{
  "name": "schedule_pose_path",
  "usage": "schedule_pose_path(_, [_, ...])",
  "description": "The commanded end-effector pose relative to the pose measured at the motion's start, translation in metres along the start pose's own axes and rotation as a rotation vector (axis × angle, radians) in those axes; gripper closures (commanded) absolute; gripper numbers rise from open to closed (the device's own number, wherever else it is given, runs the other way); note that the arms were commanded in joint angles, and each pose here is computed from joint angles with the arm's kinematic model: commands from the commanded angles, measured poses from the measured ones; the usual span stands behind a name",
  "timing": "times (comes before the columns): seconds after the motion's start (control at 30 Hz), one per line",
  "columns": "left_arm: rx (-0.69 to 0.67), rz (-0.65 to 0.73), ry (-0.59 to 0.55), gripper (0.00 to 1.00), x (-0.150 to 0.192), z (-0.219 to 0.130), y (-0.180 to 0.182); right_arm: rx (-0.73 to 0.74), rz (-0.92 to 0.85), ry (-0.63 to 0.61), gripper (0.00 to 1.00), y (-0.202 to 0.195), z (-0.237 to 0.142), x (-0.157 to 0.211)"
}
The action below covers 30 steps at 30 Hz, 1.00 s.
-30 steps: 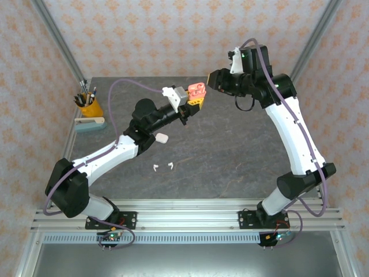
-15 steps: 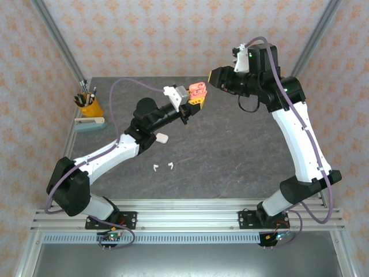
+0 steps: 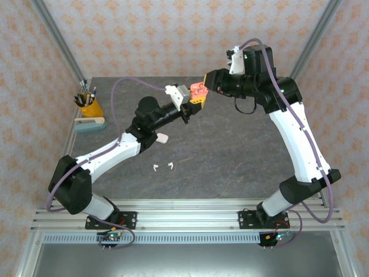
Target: Insert the wireless bluetooth earbuds into the charging case
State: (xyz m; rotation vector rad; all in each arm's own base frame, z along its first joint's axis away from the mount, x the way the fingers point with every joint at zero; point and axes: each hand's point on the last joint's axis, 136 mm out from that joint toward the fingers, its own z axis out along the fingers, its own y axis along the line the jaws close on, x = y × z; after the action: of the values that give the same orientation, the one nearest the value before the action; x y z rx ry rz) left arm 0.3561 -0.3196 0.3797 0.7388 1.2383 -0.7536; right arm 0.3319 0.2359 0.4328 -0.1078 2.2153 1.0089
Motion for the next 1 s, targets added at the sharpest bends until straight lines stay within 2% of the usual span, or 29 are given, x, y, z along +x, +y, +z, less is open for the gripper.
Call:
schedule_pose_path(0.0, [0.015,0.031,-0.047,1.0,-0.019,0.001,0.001,0.008,-0.012,-0.018,0.66,-0.002,0.008,-0.004])
schedule_pose_path(0.47, [0.01,0.04,-0.058,1.0,-0.022,0.0,0.002,0.042,-0.009,0.031,0.68,-0.013,0.013,0.008])
schedule_pose_path(0.77, [-0.001,0.046,-0.052,1.0,-0.019,0.0,0.004,0.066,-0.032,0.072,0.68,-0.016,-0.004,0.024])
schedule_pose_path(0.97, [-0.005,0.045,-0.05,1.0,-0.018,0.0,0.004,0.083,-0.05,0.041,0.68,-0.015,-0.017,0.02])
